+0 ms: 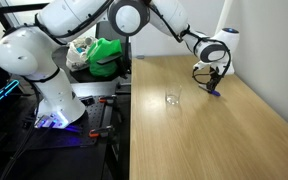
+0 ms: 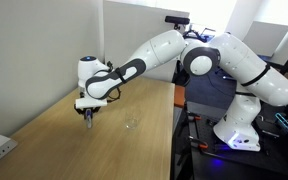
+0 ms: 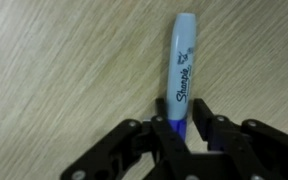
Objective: Take the marker from the table and place it in the glass cup
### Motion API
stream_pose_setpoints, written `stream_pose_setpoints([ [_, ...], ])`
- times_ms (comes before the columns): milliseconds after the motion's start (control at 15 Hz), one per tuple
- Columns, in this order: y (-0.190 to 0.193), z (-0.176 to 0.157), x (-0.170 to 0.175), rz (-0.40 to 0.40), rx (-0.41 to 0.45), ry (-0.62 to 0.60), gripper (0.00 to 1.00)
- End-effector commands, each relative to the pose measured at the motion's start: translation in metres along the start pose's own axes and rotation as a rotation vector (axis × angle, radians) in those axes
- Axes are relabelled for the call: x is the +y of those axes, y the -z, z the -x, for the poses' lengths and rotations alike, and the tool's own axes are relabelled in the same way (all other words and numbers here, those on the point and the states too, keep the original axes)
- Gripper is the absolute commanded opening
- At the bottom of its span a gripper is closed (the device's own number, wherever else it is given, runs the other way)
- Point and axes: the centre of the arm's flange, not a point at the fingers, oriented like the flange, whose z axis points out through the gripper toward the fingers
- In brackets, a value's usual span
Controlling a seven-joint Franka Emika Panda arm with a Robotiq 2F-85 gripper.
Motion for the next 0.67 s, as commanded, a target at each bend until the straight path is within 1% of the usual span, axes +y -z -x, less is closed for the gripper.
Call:
stream_pose_setpoints([
  [0,0.002,-0.007,-0.008,0.016,0.002,-0.001,0.04],
  [67,0.005,-0.005,-0.007,0.017,0.009,0.003,0.03],
  [133,0.010,0.000,-0.004,0.021,0.021,0.007,0.06],
  [333,0.035,0.014,0.004,0.012,0.063,0.035,0.06],
  [600,0.067,0.023,0.003,-0.012,0.103,0.061,0.06],
])
